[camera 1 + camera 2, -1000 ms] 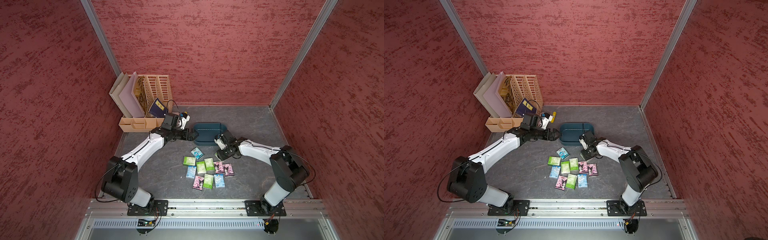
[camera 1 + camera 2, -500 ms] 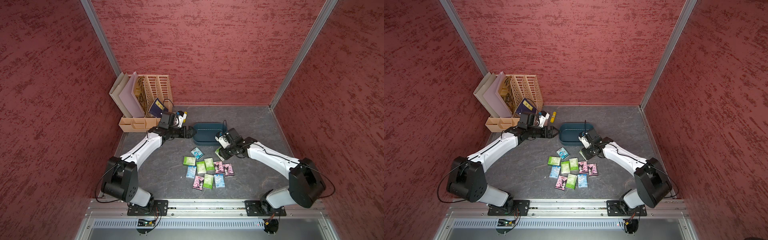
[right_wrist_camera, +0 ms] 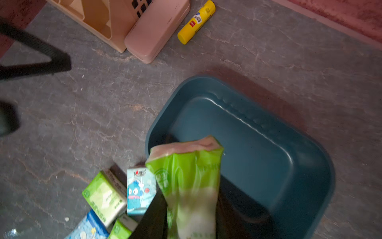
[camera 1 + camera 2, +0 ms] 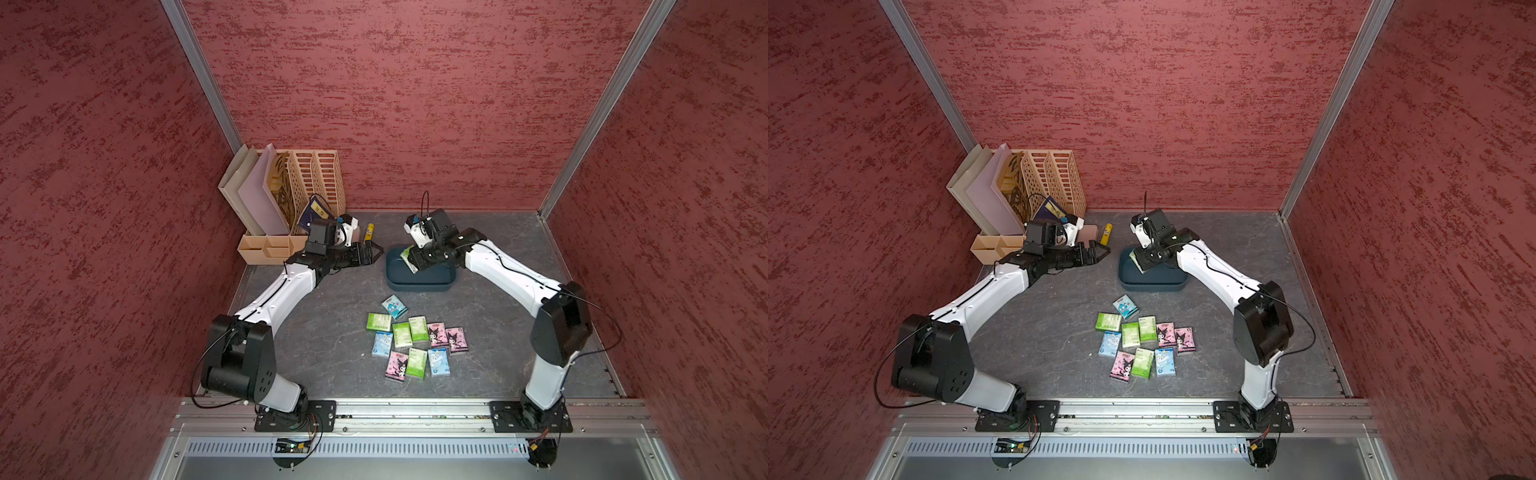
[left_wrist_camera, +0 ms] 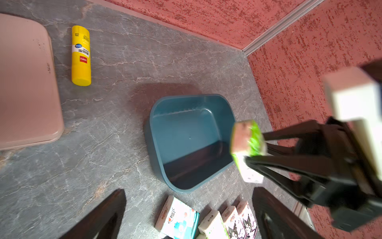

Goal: Put the pocket tissues into the storage box
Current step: Place the pocket tissues in the storage box.

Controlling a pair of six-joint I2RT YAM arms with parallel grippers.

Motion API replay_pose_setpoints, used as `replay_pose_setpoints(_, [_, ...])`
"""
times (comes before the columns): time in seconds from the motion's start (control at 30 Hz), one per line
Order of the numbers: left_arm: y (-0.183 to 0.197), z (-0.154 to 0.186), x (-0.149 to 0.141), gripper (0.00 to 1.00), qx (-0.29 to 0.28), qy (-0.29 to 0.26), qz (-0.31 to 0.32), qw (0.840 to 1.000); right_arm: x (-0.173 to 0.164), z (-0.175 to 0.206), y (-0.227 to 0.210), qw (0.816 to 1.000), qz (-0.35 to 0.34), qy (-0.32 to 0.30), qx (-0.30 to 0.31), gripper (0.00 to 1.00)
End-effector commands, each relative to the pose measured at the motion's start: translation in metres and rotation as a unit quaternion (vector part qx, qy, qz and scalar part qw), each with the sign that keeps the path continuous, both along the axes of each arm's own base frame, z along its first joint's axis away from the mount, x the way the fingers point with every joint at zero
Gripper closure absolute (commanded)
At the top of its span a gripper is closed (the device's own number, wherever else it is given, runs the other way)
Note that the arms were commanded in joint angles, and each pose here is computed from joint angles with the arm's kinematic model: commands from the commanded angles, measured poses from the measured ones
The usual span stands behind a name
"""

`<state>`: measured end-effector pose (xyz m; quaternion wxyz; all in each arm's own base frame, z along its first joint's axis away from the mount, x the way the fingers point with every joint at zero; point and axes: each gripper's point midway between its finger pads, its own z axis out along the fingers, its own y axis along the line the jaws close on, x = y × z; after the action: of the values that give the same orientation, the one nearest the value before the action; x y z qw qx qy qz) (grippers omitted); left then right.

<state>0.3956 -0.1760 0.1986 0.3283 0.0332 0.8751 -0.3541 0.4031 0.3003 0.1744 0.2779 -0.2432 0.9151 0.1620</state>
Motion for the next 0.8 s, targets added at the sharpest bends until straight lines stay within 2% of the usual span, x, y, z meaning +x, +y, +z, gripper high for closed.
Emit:
replay_pose_setpoints(0.0, [0.012, 0.011, 0.005, 0.0, -0.002, -0.019, 0.025, 0.999, -0.005, -0.017, 0.011, 0.996, -0.053, 0.07, 0.024, 0.66])
replay_pose_setpoints(0.3, [0.022, -0.002, 0.005, 0.01, 0.006, -0.007, 0.042, 0.999, 0.018, -0.063, 0.018, 0.979, -0.162, 0.123, 0.025, 0.64])
replay_pose_setpoints(0.77, [0.022, -0.017, 0.001, 0.0, 0.011, 0.005, 0.036, 0.999, 0.065, -0.108, 0.021, 0.964, -0.225, 0.137, 0.022, 0.63])
